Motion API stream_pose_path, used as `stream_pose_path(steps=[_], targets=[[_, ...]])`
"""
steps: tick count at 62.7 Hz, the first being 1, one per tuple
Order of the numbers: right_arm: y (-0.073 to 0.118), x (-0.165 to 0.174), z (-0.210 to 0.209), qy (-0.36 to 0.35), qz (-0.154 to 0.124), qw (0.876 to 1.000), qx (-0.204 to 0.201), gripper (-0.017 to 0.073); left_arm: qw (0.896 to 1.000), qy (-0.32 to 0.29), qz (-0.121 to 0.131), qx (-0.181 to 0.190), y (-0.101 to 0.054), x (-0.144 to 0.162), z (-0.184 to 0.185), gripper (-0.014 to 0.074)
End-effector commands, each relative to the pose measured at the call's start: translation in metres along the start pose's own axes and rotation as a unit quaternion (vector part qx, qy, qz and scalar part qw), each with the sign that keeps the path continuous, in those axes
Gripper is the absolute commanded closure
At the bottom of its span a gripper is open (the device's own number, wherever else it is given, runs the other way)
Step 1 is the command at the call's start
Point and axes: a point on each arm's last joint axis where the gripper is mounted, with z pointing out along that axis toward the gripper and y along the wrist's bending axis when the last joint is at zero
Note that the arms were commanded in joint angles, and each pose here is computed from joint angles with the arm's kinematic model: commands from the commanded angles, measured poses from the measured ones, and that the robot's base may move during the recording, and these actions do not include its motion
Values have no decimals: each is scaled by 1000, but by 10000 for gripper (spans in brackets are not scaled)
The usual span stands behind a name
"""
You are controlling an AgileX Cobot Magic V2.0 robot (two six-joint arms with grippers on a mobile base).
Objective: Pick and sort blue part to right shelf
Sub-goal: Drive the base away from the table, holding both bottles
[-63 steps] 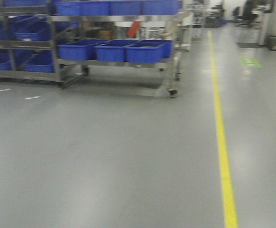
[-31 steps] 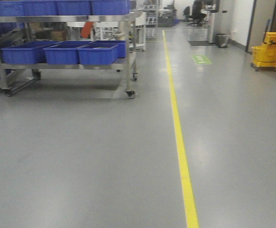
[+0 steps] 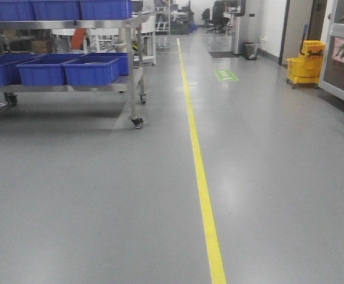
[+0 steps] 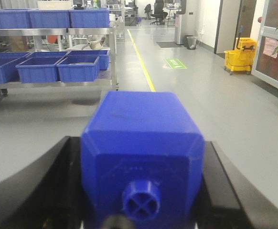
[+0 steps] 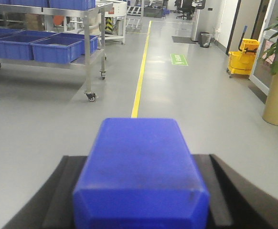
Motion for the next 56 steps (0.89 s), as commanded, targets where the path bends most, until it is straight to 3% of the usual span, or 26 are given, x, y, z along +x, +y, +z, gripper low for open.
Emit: stream_pose_path(steps=[1, 56], targets=[[-1, -17, -1, -57, -4, 998, 4, 177, 999, -54, -5, -4, 1, -17, -1, 260], [-1, -17, -1, -57, -4, 998, 4, 177, 999, -54, -5, -4, 1, -17, -1, 260]])
